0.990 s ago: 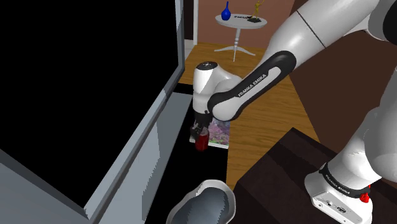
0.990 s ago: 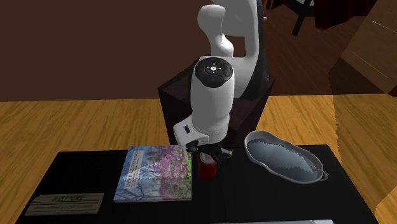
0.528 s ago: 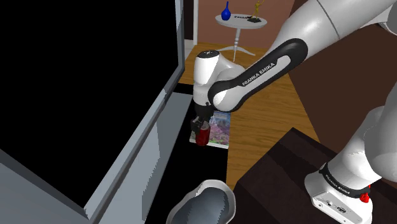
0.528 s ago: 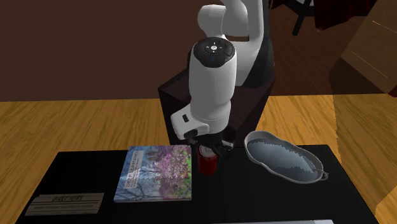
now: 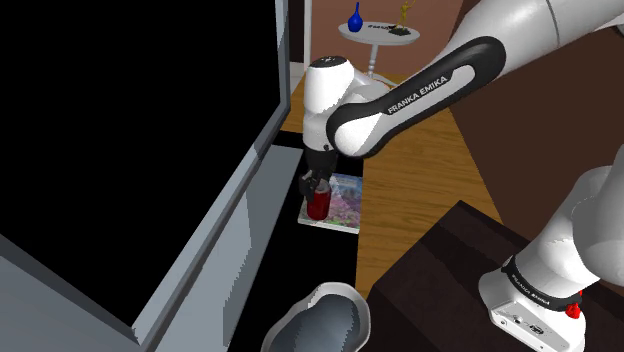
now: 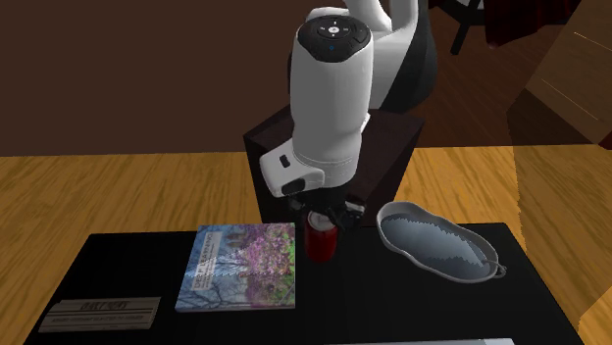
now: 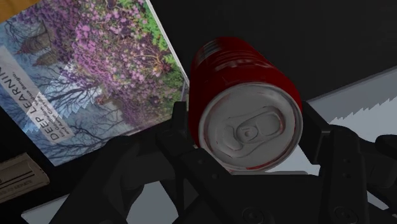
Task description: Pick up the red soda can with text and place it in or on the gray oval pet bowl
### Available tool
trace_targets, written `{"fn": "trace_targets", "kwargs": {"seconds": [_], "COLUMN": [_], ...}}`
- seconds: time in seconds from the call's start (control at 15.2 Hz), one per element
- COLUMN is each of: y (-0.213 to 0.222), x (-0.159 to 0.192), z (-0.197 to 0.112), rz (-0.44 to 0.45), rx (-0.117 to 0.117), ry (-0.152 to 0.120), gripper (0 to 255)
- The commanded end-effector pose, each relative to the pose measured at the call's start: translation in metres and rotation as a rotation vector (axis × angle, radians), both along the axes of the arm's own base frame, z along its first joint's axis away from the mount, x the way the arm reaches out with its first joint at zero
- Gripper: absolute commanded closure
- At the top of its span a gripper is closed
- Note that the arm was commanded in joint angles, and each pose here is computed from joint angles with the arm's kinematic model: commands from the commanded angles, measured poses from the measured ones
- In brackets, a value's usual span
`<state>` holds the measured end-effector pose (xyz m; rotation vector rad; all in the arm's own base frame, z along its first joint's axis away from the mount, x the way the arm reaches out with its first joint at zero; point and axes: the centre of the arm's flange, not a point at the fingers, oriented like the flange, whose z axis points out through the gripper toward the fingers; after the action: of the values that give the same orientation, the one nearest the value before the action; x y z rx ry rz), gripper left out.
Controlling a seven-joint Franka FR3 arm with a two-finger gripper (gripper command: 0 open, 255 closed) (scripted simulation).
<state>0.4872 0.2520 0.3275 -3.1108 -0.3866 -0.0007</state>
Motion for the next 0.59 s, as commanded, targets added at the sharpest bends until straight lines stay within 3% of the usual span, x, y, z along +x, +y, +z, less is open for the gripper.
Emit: {"fn": "trace_targets", "kwargs": {"seconds": [0.0, 0.26, 0.53], "y": [-0.001, -0.001, 0.035], "x": [-0.001, -0.001, -0.040], "z": [0.010, 0.027, 0.033], "rz": [0.000, 0.000, 0.000], "rx": [0.000, 0.000, 0.000], "ry": [0.000, 0.000, 0.000], "gripper": [255, 255, 255]}}
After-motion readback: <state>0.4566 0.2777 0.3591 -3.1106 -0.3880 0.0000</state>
